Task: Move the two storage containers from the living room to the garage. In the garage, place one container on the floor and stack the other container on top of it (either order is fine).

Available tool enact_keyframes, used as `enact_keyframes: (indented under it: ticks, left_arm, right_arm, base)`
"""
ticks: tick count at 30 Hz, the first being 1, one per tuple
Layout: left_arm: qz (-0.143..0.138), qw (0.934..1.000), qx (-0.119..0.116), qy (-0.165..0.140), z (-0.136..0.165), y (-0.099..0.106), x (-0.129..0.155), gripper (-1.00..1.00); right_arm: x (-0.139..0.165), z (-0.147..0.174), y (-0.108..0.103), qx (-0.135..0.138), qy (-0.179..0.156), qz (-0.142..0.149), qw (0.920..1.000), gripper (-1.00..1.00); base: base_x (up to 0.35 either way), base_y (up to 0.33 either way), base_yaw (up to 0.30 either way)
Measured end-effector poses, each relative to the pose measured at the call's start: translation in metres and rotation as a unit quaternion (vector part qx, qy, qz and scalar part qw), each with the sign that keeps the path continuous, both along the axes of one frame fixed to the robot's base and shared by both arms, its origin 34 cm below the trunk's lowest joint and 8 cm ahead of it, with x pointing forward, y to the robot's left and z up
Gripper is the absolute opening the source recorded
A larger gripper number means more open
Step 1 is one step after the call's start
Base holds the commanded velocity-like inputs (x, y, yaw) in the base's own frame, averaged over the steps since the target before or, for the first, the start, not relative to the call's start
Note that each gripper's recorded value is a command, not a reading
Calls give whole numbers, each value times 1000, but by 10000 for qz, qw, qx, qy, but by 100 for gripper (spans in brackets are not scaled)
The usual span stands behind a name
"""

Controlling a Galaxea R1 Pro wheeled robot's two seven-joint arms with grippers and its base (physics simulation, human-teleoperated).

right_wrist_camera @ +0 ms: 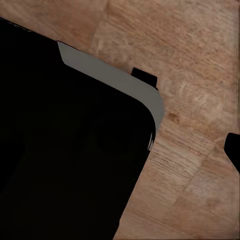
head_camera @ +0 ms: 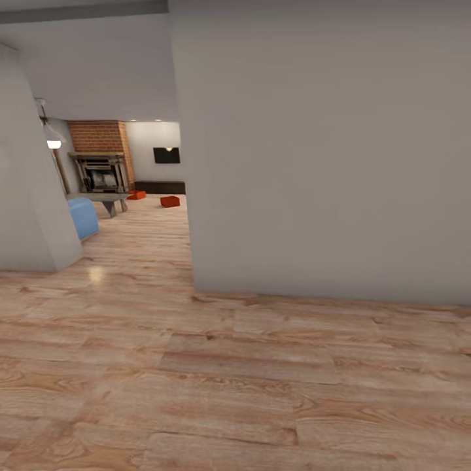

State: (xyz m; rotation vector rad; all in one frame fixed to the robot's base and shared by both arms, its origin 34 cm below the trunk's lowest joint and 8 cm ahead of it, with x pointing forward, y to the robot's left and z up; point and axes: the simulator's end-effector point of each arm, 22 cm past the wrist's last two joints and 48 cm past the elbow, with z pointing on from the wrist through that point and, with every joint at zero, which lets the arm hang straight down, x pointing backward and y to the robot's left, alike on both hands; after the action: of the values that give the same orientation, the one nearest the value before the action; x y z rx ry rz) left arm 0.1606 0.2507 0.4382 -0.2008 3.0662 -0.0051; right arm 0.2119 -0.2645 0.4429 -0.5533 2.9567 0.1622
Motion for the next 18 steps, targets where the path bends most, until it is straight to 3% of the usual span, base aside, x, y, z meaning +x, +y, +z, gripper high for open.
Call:
enact_keyframes:
  ticks: [18]
  left_arm:
    - [-7,10000,-2,-8,0,0,0,100]
  right_arm:
    - [0,0,0,1,-2,0,10000,100]
  base:
    - [322,0,271]
